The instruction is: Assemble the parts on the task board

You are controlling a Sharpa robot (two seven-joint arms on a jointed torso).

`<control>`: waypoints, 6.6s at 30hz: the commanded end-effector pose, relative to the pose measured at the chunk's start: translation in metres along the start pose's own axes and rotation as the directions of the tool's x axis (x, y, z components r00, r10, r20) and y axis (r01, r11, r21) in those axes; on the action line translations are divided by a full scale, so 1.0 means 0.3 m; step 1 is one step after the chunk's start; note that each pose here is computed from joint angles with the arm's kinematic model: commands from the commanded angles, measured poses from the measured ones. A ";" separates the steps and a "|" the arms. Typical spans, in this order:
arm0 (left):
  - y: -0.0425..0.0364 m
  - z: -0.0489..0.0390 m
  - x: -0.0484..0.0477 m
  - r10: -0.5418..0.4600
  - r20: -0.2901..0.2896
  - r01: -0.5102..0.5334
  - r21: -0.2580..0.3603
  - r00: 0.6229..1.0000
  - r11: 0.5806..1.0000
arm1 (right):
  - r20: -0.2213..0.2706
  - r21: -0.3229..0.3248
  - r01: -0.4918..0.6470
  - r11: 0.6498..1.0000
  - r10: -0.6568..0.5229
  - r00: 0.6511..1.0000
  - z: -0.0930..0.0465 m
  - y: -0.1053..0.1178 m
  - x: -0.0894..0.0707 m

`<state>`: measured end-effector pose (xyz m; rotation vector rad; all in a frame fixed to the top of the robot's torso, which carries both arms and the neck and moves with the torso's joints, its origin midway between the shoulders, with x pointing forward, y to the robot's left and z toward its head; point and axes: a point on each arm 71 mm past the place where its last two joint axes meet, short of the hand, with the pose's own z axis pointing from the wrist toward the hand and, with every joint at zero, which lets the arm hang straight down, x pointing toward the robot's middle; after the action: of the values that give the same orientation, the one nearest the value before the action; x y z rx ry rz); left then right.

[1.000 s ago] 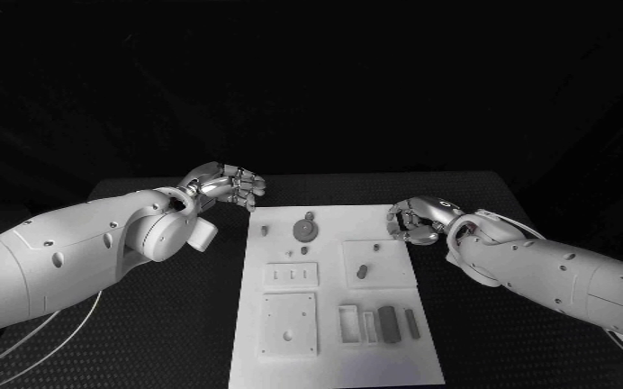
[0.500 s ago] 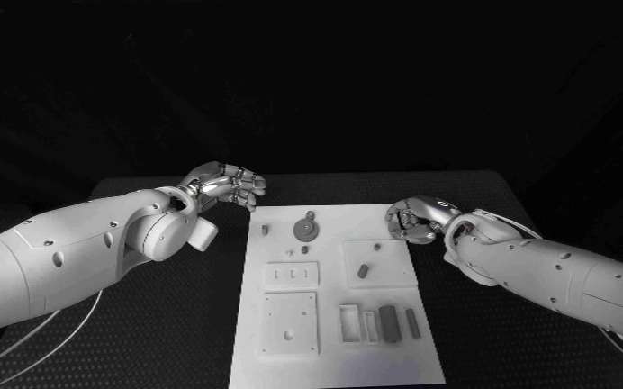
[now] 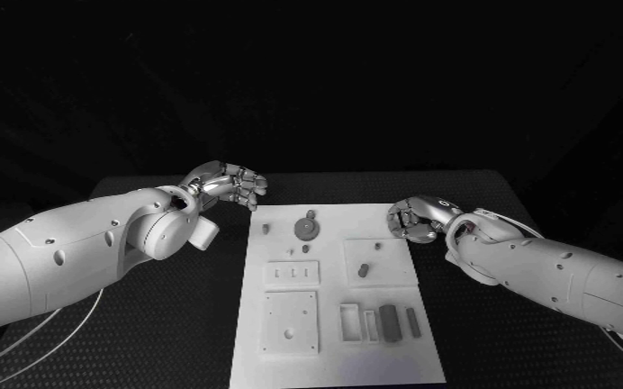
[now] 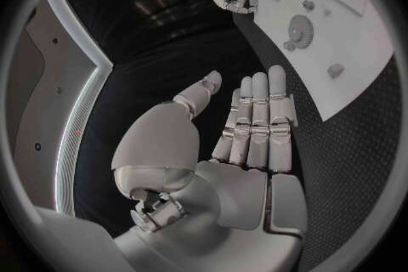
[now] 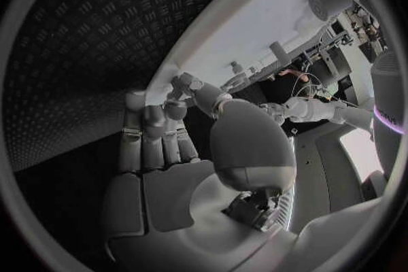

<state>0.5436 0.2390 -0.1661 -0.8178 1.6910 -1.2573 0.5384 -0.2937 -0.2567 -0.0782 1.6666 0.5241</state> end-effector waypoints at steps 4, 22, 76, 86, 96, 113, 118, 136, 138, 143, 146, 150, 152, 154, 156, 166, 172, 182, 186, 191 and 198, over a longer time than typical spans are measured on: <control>-0.005 0.000 0.007 0.000 -0.017 0.000 0.006 1.000 1.000 | -0.013 -0.016 0.011 1.000 -0.011 1.000 0.002 0.008 0.006; -0.005 -0.005 0.007 0.003 -0.022 -0.003 0.007 1.000 1.000 | 0.018 0.025 0.010 1.000 -0.010 1.000 0.008 0.011 0.004; -0.004 0.089 0.293 0.123 -0.128 -0.150 -0.221 0.984 0.964 | 0.056 -0.152 0.073 0.986 -0.065 0.996 0.092 0.532 -0.089; -0.016 0.097 0.338 0.120 -0.148 -0.151 -0.212 0.982 0.966 | 0.052 -0.177 0.067 0.982 -0.059 0.997 0.102 0.591 -0.077; -0.019 0.099 0.354 0.119 -0.153 -0.152 -0.220 0.981 0.964 | 0.052 -0.190 0.067 0.980 -0.058 0.997 0.104 0.619 -0.072; -0.017 0.099 0.365 0.118 -0.165 -0.156 -0.240 0.979 0.958 | 0.058 -0.210 0.065 0.976 -0.053 0.997 0.104 0.658 -0.067; -0.020 0.100 0.368 0.117 -0.165 -0.154 -0.234 0.979 0.960 | 0.051 -0.218 0.063 0.974 -0.053 0.997 0.106 0.674 -0.063; -0.022 0.099 0.370 0.107 -0.163 -0.143 -0.230 0.981 0.963 | 0.042 -0.223 0.062 0.973 -0.054 0.998 0.111 0.687 -0.057; -0.023 0.100 0.368 0.107 -0.159 -0.141 -0.226 0.982 0.964 | 0.041 -0.225 0.062 0.972 -0.054 0.998 0.111 0.690 -0.056; -0.023 0.106 0.367 0.107 -0.149 -0.139 -0.226 0.983 0.964 | 0.038 -0.230 0.060 0.971 -0.053 0.998 0.109 0.697 -0.055; -0.024 0.107 0.367 0.106 -0.150 -0.139 -0.226 0.983 0.964 | 0.035 -0.231 0.060 0.971 -0.053 0.998 0.108 0.701 -0.054; -0.022 0.107 0.365 0.095 -0.147 -0.128 -0.230 0.985 0.965 | 0.032 -0.228 0.061 0.972 -0.055 0.998 0.109 0.698 -0.053; -0.022 0.106 0.364 0.095 -0.149 -0.128 -0.230 0.984 0.965 | 0.030 -0.225 0.062 0.972 -0.057 0.998 0.111 0.695 -0.053; -0.022 0.105 0.364 0.095 -0.151 -0.128 -0.230 0.984 0.965 | 0.030 -0.222 0.063 0.973 -0.058 0.998 0.112 0.692 -0.053; -0.022 0.103 0.364 0.094 -0.153 -0.128 -0.229 0.984 0.965 | 0.029 -0.218 0.065 0.974 -0.060 0.998 0.114 0.689 -0.052; -0.020 0.099 0.363 0.093 -0.156 -0.128 -0.232 0.983 0.964 | 0.023 -0.212 0.066 0.975 -0.063 0.998 0.118 0.681 -0.051; -0.020 0.098 0.358 0.100 -0.147 -0.132 -0.231 0.984 0.964 | 0.014 -0.209 0.049 0.977 -0.047 0.999 0.121 0.678 -0.049; -0.014 0.095 0.348 0.116 -0.146 -0.149 -0.241 0.982 0.959 | 0.011 -0.181 -0.013 0.983 0.015 1.000 0.117 0.642 -0.057; -0.006 0.091 0.331 0.161 -0.133 -0.191 -0.259 0.978 0.947 | 0.023 -0.161 -0.025 0.987 0.029 0.999 0.110 0.600 -0.069; 0.010 0.077 0.313 0.222 -0.136 -0.253 -0.290 0.966 0.923 | 0.051 -0.118 -0.029 0.993 0.035 0.998 0.092 0.521 -0.091; 0.046 0.045 0.295 0.336 -0.174 -0.375 -0.318 0.926 0.871 | 0.088 -0.061 -0.042 0.997 0.047 0.995 0.073 0.420 -0.129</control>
<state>0.5197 0.1599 -0.2024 -0.6886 2.0537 -0.8607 0.5202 -0.1804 -0.1880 -0.0895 1.5939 0.5740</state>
